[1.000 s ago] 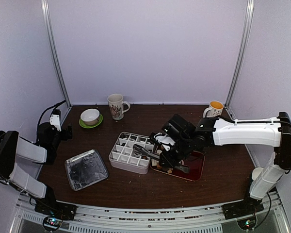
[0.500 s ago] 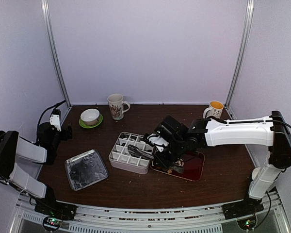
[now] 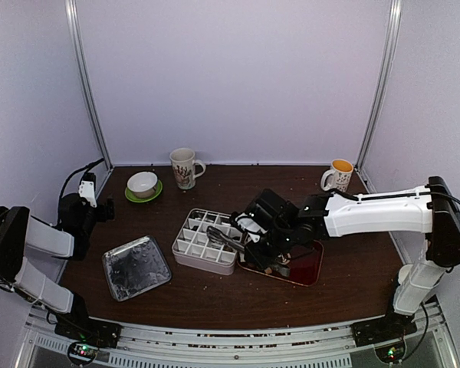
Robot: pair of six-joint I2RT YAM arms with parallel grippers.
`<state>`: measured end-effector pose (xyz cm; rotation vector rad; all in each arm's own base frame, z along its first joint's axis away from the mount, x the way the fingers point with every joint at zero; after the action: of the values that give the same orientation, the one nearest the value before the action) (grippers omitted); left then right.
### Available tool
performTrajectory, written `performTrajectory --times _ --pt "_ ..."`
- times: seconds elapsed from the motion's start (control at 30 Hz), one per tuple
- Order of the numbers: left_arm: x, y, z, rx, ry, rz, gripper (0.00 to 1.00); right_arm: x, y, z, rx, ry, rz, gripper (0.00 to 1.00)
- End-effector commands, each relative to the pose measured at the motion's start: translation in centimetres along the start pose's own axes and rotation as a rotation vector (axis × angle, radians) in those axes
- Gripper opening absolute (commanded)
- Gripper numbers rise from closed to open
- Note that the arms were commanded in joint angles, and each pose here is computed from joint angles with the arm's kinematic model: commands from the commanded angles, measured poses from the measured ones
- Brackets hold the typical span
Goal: Pack the chocolate
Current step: Place the fake chocolate in the empty pocket of the box, then adjust the fake chocolate in the empty pocket of the box.
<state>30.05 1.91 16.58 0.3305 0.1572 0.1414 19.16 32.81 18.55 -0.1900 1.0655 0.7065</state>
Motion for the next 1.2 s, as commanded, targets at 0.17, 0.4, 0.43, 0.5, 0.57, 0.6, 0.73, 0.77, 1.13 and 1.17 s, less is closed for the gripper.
performTrajectory --times 0.17,0.4,0.43,0.5,0.57,0.6,0.73,0.77,1.13,1.17 --pt "0.0 0.4 0.6 -0.016 -0.044 0.026 0.98 -1.0 -0.7 -0.4 0.025 -0.050 -0.050 0.28" --pt "0.0 0.4 0.6 -0.015 -0.044 0.026 0.98 -1.9 -0.4 0.3 0.019 -0.077 -0.048 0.35" --pt "0.0 0.4 0.5 -0.015 -0.043 0.026 0.98 -2.1 -0.4 0.4 0.017 -0.082 -0.049 0.35" --pt "0.0 0.4 0.6 -0.015 -0.044 0.026 0.98 -2.5 -0.5 0.4 0.017 -0.088 -0.053 0.35" --pt "0.0 0.4 0.6 -0.015 -0.044 0.025 0.98 -3.0 -0.7 0.3 0.022 -0.091 -0.063 0.35" --pt "0.0 0.4 0.5 -0.015 -0.043 0.026 0.98 -3.3 -0.7 0.2 0.025 -0.096 -0.064 0.35" --pt "0.0 0.4 0.6 -0.015 -0.044 0.026 0.98 -4.1 -1.2 -0.4 0.038 -0.103 -0.071 0.35" --pt "0.0 0.4 0.5 -0.015 -0.043 0.027 0.98 -4.3 -1.2 -0.6 0.040 -0.097 -0.069 0.35" --pt "0.0 0.4 0.5 -0.016 -0.043 0.026 0.98 -3.0 0.1 -0.8 -0.023 0.013 -0.012 0.32" --pt "0.0 0.4 0.5 -0.016 -0.043 0.026 0.98 -2.8 0.3 -0.8 -0.031 0.023 -0.013 0.32"
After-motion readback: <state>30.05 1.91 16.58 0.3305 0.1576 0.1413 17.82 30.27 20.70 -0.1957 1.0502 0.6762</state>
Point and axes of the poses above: each gripper's point midway between its finger pads, its own x axis out along the fingers, its own y axis along the line the jaws close on, z = x × y, the point moved 9 cm from there along -x, back along the fingers, and after that the axes turned 9 degrees about x, right-handed, at the moved point
